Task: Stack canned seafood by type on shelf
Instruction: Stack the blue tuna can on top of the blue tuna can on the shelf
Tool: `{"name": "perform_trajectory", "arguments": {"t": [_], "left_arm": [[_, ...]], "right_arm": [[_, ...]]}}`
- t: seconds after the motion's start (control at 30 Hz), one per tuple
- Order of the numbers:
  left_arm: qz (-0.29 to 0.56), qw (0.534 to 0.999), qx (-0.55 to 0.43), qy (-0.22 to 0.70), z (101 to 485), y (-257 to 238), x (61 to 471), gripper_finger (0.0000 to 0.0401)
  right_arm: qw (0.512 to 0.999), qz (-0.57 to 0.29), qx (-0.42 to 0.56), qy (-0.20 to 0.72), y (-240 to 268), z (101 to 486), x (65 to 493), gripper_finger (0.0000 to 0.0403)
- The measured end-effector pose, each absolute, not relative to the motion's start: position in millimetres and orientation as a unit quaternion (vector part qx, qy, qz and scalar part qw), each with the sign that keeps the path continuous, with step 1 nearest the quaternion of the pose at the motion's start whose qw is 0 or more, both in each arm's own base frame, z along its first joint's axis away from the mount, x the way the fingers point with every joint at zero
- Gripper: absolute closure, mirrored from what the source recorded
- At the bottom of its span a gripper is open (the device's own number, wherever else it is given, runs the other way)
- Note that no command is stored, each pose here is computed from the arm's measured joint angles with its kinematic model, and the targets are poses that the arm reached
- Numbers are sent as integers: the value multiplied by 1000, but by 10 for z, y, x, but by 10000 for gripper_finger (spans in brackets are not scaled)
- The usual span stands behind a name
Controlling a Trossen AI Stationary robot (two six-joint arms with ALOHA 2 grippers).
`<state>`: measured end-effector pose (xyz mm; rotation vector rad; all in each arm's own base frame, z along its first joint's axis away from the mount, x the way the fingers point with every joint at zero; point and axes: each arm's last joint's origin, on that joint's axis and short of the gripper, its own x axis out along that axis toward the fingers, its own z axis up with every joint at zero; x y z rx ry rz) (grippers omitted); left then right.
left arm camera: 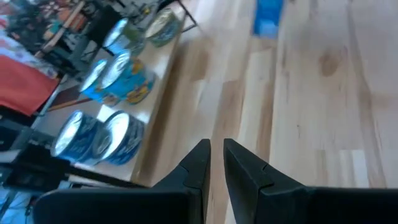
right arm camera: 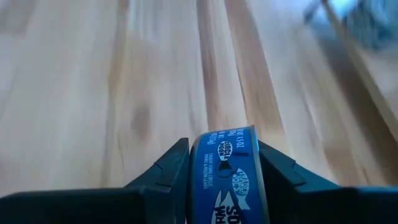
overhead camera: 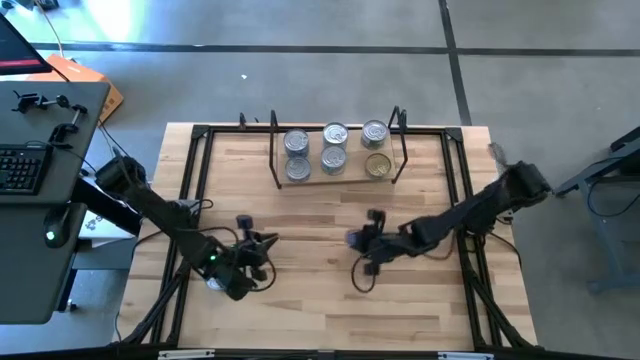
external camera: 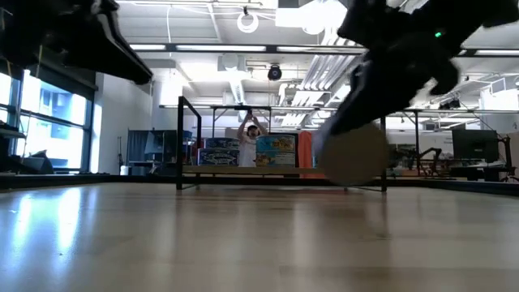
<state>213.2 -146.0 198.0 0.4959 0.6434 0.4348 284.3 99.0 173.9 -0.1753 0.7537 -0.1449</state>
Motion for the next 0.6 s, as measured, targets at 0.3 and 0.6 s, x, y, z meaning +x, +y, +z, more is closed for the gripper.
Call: {"name": "perform_trajectory", "arguments": {"t": [0.3, 0.6], "left_arm": [[221, 908, 216, 284, 1910, -1567, 2092, 363], [231, 943, 100, 219, 1482, -1336, 2037, 262]], "right_arm": [[989, -87, -65, 102, 1217, 1307, 3544, 286], [997, -56, -35, 37, 1256, 1317, 3712, 286]]}}
